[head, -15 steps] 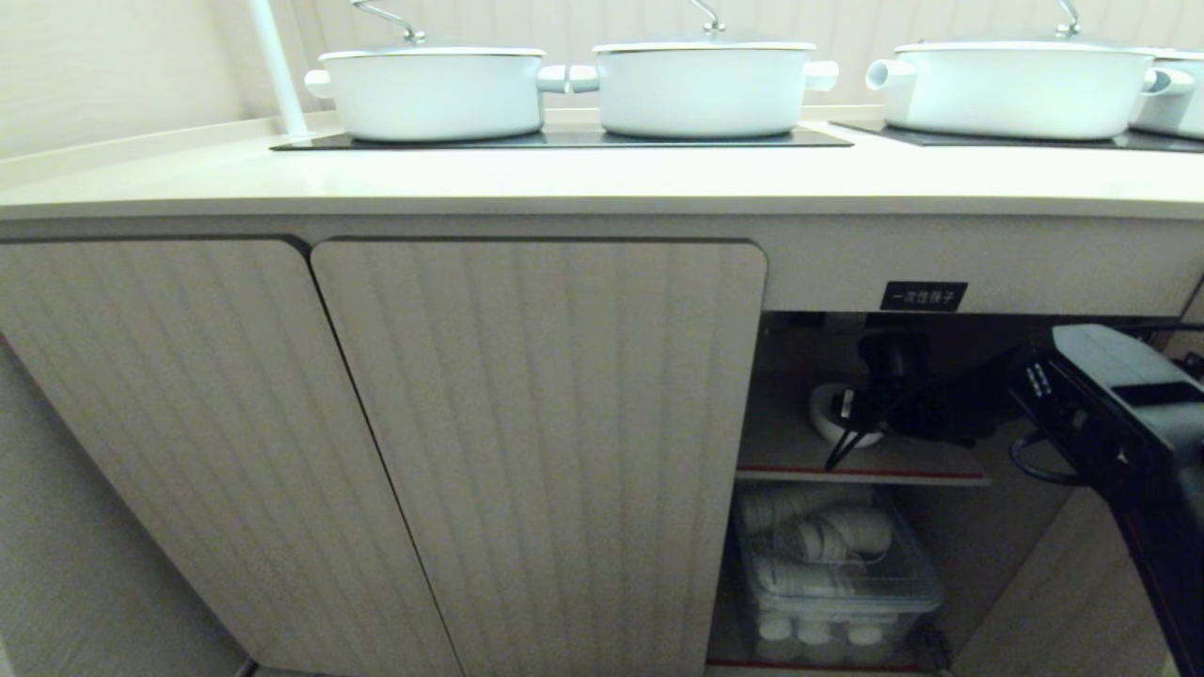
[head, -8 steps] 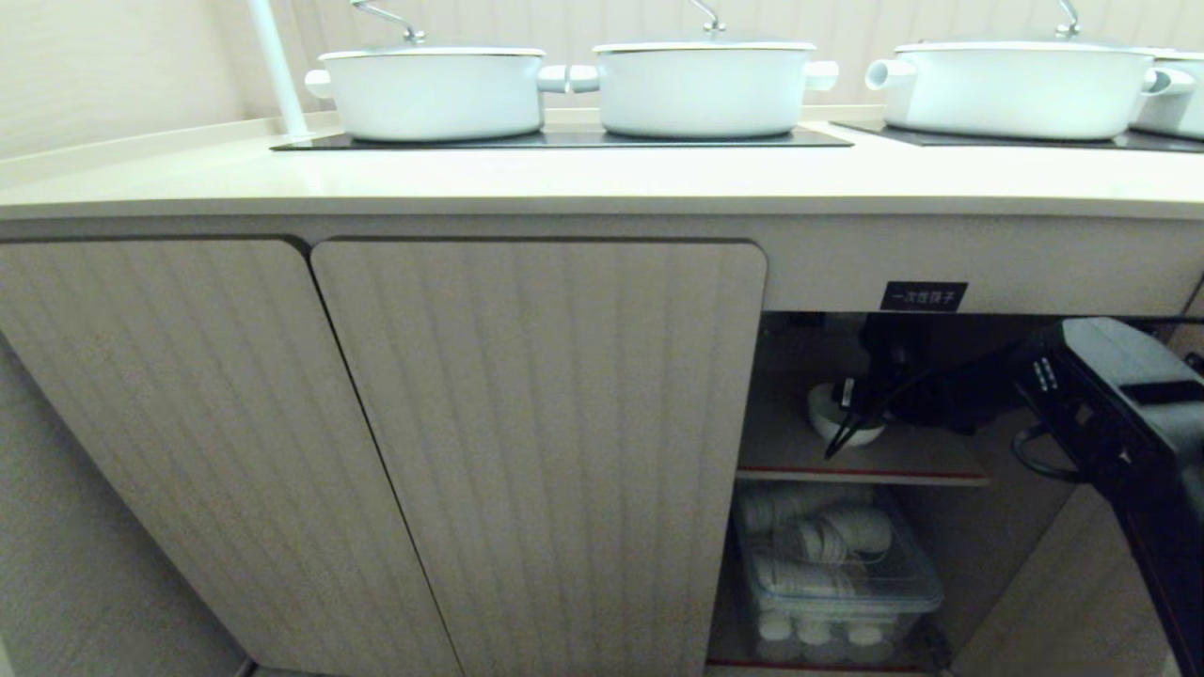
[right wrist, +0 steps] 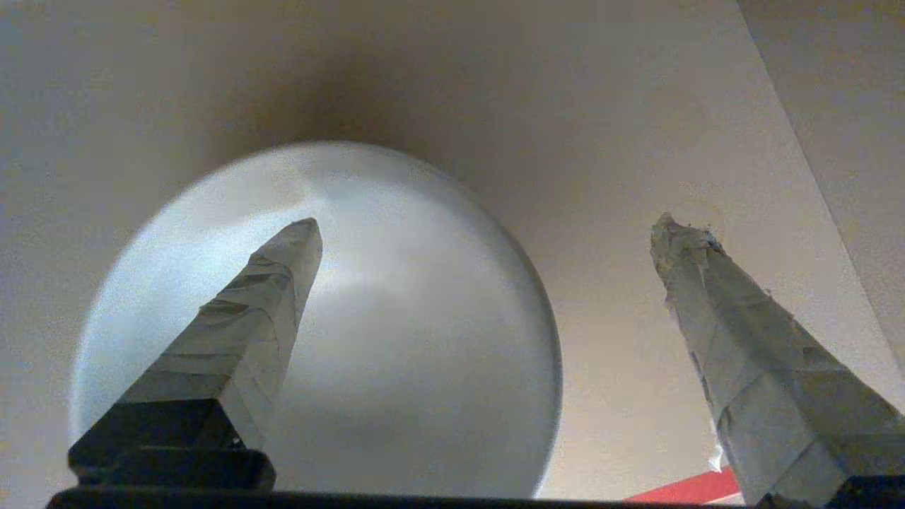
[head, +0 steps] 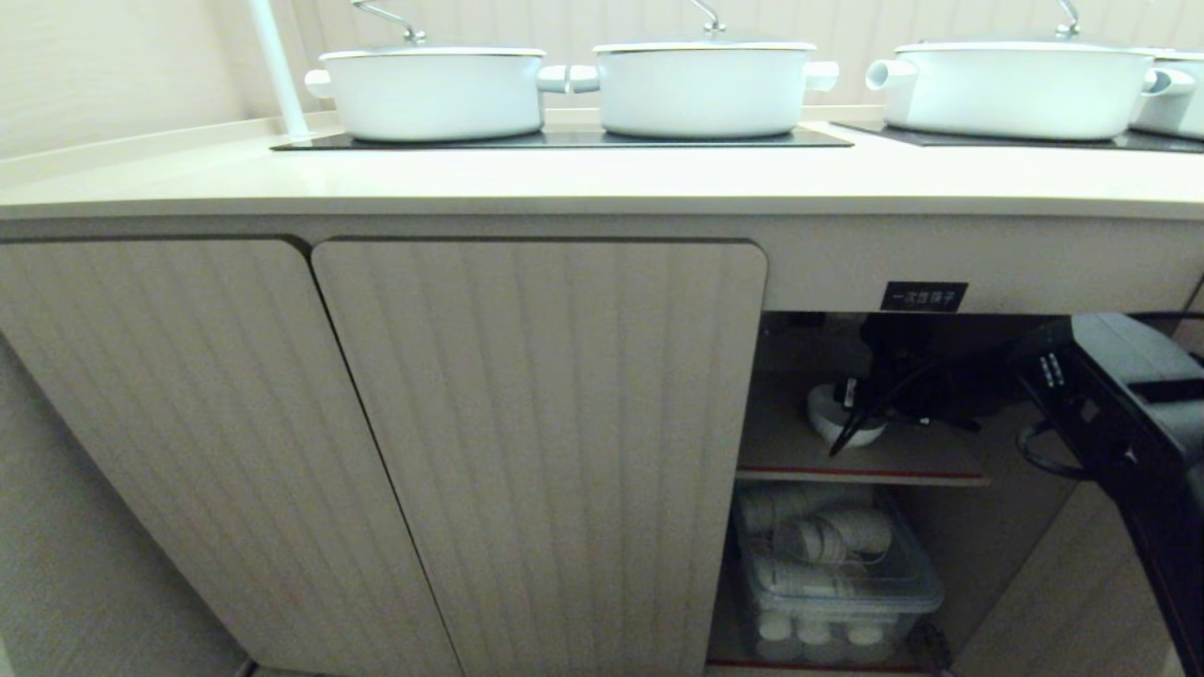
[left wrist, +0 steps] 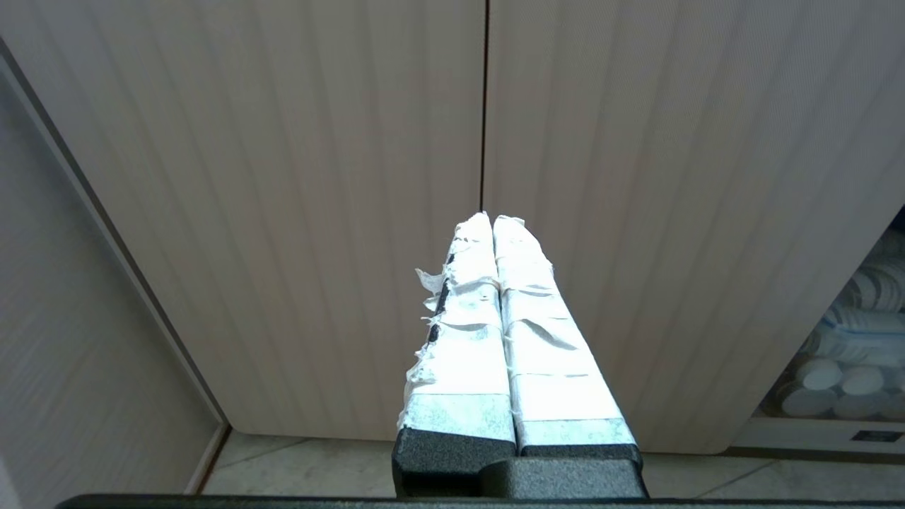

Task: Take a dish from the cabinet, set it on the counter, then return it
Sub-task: Take the bowl from the cabinet

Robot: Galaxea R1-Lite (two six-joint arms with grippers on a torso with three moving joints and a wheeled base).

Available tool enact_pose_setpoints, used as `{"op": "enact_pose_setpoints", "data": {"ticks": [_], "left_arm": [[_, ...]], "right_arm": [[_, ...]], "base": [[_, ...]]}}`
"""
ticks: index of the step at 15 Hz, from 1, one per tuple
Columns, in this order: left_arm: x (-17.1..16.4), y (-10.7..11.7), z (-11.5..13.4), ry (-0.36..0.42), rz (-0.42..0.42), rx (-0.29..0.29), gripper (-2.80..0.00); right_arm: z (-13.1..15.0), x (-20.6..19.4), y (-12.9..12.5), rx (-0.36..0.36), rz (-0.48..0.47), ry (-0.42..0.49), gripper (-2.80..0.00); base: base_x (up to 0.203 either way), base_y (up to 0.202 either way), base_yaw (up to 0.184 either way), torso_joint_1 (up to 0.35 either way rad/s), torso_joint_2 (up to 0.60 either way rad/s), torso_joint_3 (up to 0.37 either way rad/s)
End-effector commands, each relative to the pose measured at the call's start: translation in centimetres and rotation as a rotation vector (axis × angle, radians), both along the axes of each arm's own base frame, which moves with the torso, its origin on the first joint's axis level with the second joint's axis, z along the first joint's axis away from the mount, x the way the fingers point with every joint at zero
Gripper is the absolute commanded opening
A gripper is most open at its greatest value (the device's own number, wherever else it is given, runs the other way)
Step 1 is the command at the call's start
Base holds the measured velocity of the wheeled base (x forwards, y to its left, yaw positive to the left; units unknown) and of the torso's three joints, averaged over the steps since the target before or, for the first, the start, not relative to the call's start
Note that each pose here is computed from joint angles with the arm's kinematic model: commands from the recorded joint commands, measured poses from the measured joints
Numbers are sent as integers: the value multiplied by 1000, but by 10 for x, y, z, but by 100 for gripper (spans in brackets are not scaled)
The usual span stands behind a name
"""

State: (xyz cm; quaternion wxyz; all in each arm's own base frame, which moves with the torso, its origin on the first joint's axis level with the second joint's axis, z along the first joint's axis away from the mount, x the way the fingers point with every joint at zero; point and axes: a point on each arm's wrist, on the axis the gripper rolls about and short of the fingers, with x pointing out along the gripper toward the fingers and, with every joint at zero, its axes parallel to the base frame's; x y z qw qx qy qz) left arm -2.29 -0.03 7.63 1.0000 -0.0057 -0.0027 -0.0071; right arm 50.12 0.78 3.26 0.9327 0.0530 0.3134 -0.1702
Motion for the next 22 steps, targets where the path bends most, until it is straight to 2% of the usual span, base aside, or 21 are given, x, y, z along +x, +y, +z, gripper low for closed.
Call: {"op": "enact_pose_setpoints", "data": {"ticks": [1, 7, 10, 22], "left_arm": [[0, 0, 0, -1, -1, -1, -280], [0, 0, 0, -1, -1, -1, -280], [0, 0, 0, -1, -1, -1, -280], [0, 0, 0, -1, 0, -1, -280]], "right_arm": [[1, 0, -1, -2, -3, -1, 0], [1, 0, -12, -1, -25, 19, 0], [-2, -3, -18, -4, -38, 64, 0], [-2, 6, -17, 16, -13, 81, 0]], "base": [[0, 0, 0, 0, 0, 0], [0, 0, 0, 0, 0, 0], [0, 0, 0, 0, 0, 0], [0, 0, 0, 0, 0, 0]]}}
